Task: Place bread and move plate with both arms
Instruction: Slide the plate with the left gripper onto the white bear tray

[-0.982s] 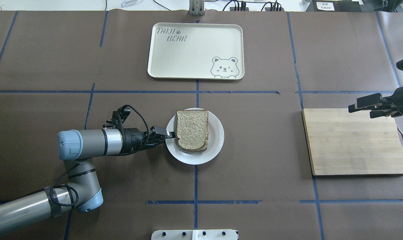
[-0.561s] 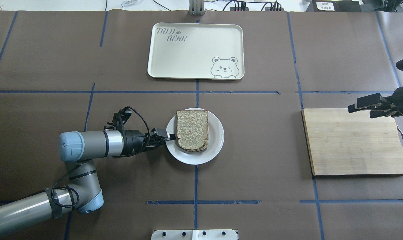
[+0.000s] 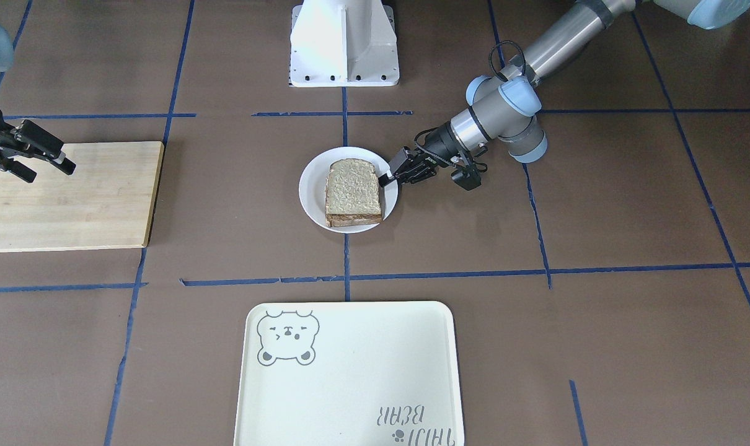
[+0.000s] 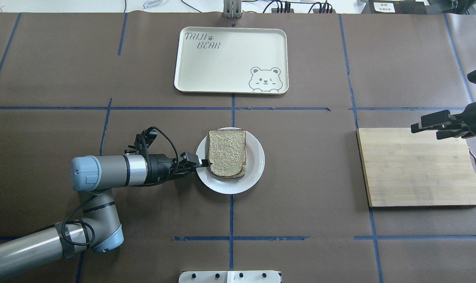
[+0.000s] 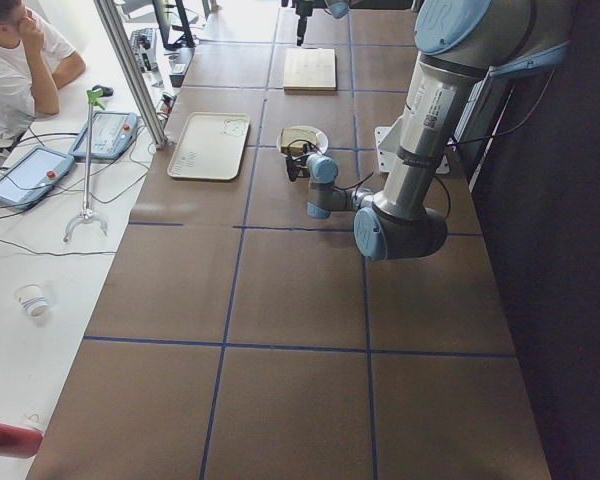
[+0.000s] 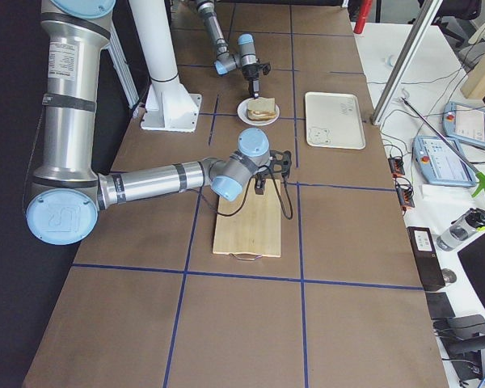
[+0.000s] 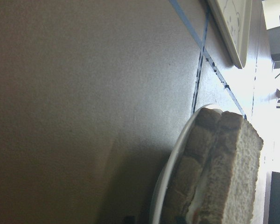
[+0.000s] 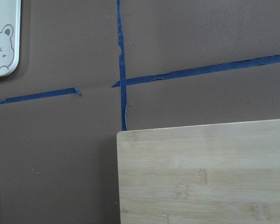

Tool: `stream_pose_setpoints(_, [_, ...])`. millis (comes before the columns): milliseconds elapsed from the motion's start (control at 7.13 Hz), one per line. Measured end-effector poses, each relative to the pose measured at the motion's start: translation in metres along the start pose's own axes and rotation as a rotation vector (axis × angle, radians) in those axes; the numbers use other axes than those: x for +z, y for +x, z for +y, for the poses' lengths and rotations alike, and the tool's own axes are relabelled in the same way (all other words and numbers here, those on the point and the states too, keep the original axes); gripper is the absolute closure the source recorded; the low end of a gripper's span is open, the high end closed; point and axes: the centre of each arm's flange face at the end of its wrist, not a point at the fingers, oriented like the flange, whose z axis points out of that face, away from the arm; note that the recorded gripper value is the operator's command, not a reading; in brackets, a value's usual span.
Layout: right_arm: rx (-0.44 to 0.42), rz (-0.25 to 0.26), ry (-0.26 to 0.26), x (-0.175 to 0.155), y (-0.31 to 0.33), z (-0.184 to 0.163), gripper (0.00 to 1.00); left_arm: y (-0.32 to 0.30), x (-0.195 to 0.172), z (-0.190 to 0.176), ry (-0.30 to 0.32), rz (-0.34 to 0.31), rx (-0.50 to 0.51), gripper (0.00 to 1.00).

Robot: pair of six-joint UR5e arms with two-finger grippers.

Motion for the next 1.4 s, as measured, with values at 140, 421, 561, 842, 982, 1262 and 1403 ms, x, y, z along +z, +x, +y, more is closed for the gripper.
stream_pose_setpoints(140, [0.000, 0.000, 0.000, 0.000, 0.000, 0.000, 0.00, 0.000, 0.001, 0.002, -0.002, 0.000, 0.000, 0.82])
stream_pose_setpoints(421, [0.000, 0.000, -0.001, 0.001, 0.000, 0.000, 0.00, 0.005, 0.002, 0.003, -0.006, 0.010, 0.001, 0.92])
stream_pose_setpoints(561, [0.000, 0.000, -0.001, 0.001, -0.001, 0.000, 0.00, 0.009, 0.003, 0.004, -0.008, 0.022, 0.003, 0.93])
stream_pose_setpoints(842, [0.000, -0.001, -0.001, 0.001, -0.001, 0.000, 0.00, 0.017, 0.001, 0.004, 0.001, 0.062, -0.017, 0.95])
stream_pose_setpoints(982, [0.000, -0.001, 0.000, 0.000, -0.001, -0.001, 0.00, 0.023, 0.001, 0.005, -0.002, 0.088, -0.053, 0.95])
stream_pose_setpoints(1262, [0.001, -0.002, 0.003, -0.002, 0.000, -0.001, 0.00, 0.038, 0.002, 0.001, 0.017, 0.133, -0.086, 0.96])
stream_pose_setpoints(1403, [0.003, -0.002, 0.007, -0.004, 0.001, -0.002, 0.00, 0.049, 0.002, -0.009, 0.045, 0.153, -0.098, 0.98])
